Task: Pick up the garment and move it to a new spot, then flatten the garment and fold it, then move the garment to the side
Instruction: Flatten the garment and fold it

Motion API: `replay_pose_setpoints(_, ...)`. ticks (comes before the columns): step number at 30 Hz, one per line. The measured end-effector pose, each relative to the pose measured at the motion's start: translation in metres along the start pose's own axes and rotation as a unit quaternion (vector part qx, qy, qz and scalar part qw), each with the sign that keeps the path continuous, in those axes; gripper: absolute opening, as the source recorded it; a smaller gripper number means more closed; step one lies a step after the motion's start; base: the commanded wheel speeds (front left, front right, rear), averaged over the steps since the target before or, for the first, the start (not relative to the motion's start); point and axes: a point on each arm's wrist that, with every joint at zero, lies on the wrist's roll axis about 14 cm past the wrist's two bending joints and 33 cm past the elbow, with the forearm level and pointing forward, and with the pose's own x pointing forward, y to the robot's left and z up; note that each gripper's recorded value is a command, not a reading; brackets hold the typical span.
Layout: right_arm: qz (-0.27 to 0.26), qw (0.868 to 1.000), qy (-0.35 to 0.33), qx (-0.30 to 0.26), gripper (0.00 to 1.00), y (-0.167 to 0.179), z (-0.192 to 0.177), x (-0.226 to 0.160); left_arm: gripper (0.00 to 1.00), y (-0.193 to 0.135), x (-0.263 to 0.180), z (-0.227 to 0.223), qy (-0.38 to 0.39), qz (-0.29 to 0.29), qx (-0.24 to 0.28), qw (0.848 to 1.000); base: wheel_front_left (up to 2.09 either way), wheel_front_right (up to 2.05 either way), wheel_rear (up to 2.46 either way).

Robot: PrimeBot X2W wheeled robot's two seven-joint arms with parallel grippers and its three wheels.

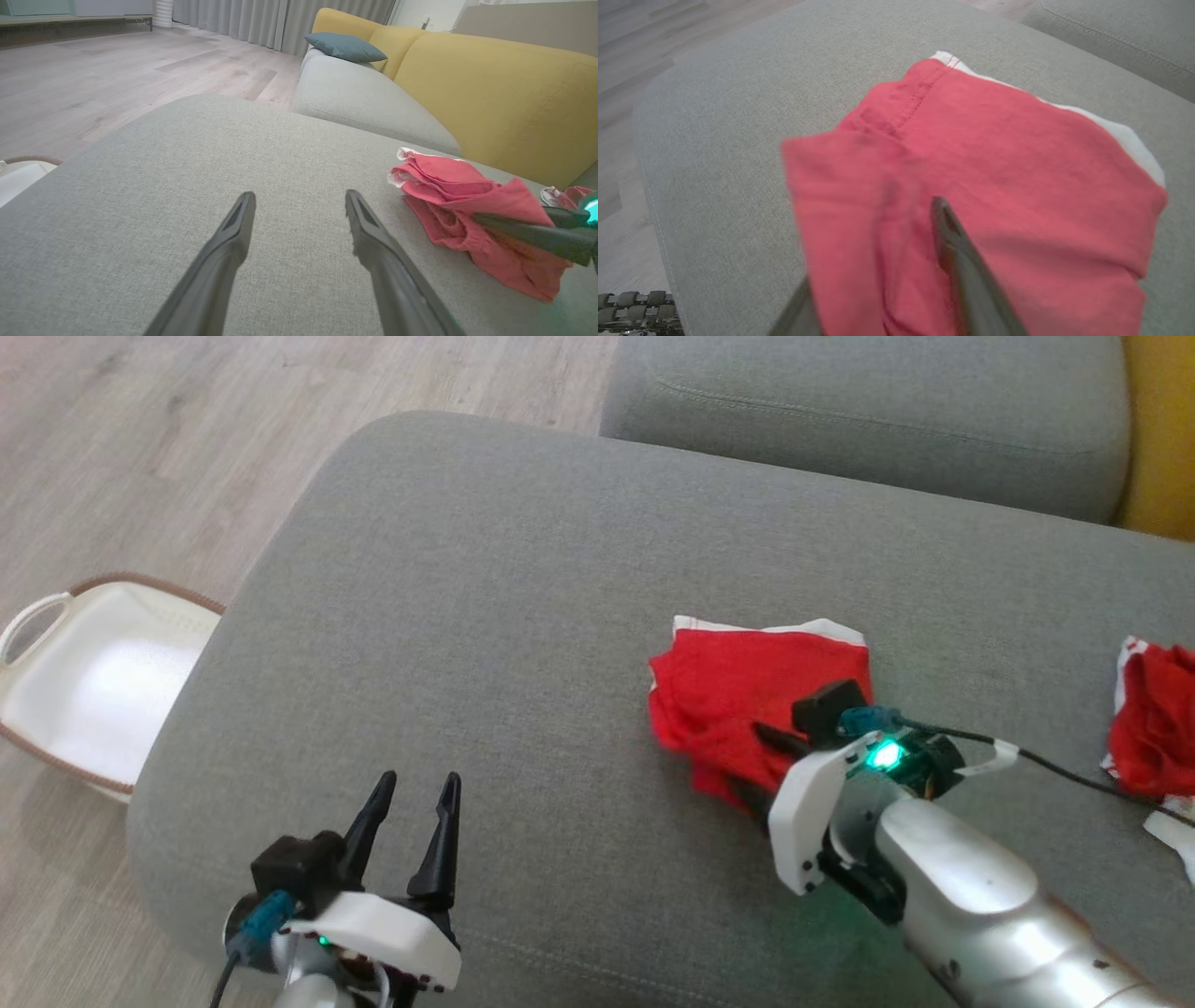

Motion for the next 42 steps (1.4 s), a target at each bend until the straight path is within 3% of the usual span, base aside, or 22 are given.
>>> replay_pose_setpoints(9, 0.026, 0.998, -0.041, 0.051, 1.00, 0.020, 0.020, -0.018, 1.00, -0.010, 0.011, 0.007, -0.009, -0.021, 0.007, 1.000, 0.00, 0.00, 0.00)
replay_pose_setpoints(16, -0.031, 0.989, -0.105, 0.101, 1.00, -0.021, 0.033, -0.056, 1.00, -0.026, 0.023, 0.021, -0.032, -0.051, 0.015, 0.998, 0.00, 0.00, 0.00)
replay_pose_setpoints(22, -0.156, 0.959, -0.221, 0.089, 1.00, -0.096, 0.064, -0.112, 1.00, -0.038, 0.036, 0.045, -0.067, -0.070, 0.014, 0.995, 0.00, 0.00, 0.00)
replay_pose_setpoints(26, -0.225, 0.933, -0.269, 0.084, 1.00, -0.120, 0.059, -0.145, 1.00, -0.053, 0.047, 0.066, -0.097, -0.091, 0.005, 0.991, 0.00, 0.00, 0.00)
replay_pose_setpoints(32, -0.307, 0.898, -0.295, 0.110, 1.00, -0.121, 0.025, -0.173, 1.00, -0.072, 0.056, 0.078, -0.116, -0.114, -0.002, 0.987, 0.00, 0.00, 0.00)
replay_pose_setpoints(36, -0.344, 0.886, -0.285, 0.125, 1.00, -0.113, -0.003, -0.186, 1.00, -0.080, 0.057, 0.073, -0.109, -0.126, -0.003, 0.986, 0.00, 0.00, 0.00)
replay_pose_setpoints(42, -0.362, 0.881, -0.275, 0.134, 1.00, -0.107, -0.022, -0.198, 1.00, -0.078, 0.052, 0.050, -0.077, -0.123, -0.002, 0.989, 0.00, 0.00, 0.00)
